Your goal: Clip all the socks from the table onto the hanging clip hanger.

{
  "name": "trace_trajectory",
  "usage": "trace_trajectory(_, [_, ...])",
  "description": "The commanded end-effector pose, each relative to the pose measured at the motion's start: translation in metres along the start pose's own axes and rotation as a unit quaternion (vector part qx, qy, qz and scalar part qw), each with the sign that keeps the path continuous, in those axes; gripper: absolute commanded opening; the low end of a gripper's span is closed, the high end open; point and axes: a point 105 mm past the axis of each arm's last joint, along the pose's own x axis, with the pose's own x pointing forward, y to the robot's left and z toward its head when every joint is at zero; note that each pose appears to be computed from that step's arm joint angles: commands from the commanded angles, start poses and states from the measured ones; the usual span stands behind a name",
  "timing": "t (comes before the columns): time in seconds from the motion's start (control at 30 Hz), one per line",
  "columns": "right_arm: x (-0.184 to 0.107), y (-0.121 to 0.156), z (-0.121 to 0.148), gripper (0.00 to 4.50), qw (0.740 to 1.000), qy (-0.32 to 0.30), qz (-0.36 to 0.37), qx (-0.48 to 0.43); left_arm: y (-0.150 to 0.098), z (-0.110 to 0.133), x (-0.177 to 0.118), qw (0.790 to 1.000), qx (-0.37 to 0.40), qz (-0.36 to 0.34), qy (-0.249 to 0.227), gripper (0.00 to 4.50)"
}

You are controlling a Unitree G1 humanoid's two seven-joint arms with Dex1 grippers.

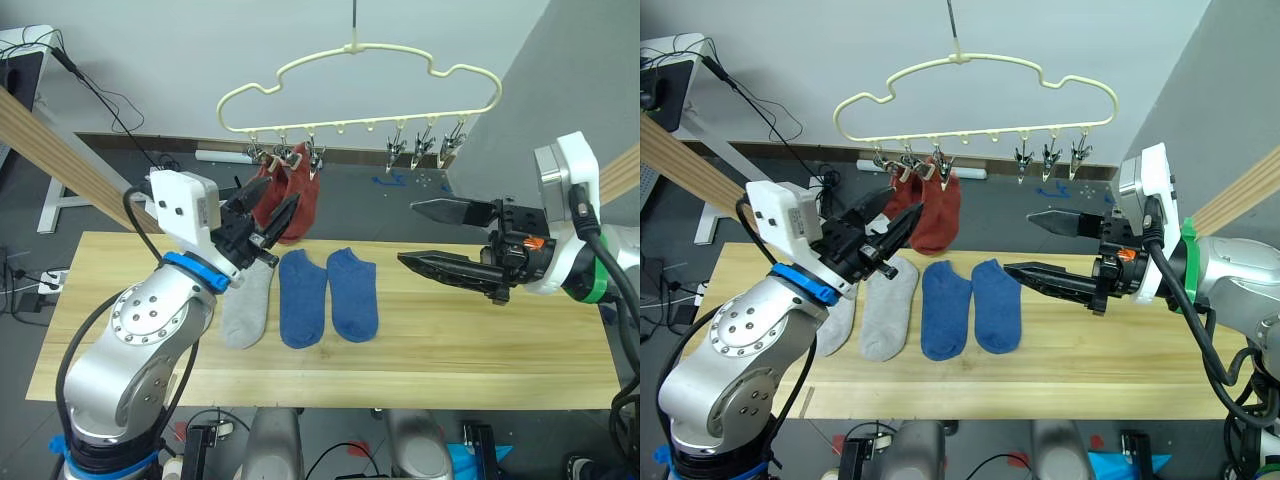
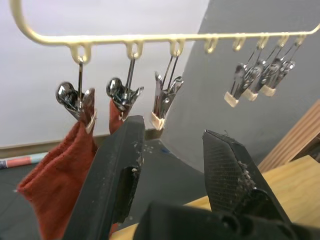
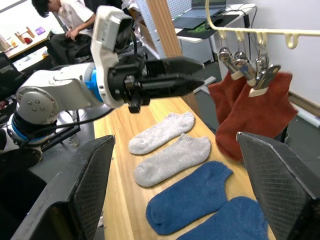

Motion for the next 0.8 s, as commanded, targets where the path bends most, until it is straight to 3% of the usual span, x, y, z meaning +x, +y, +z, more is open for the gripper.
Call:
trace_trajectory(0.03, [0.003, 0.012, 0.004, 4.07, 1.0, -0.01, 0.011, -0.015, -0.006, 0.005, 0.004, 1.0, 0.0, -0.008, -0.013, 2.17])
trace_trajectory(0.8, [0.003, 0.02, -0.002, 4.07, 1.0, -0.008, -0.029, 0.003, -0.003, 0.004, 0.046, 0.999, -0.042, -0.016, -0.01, 2.17])
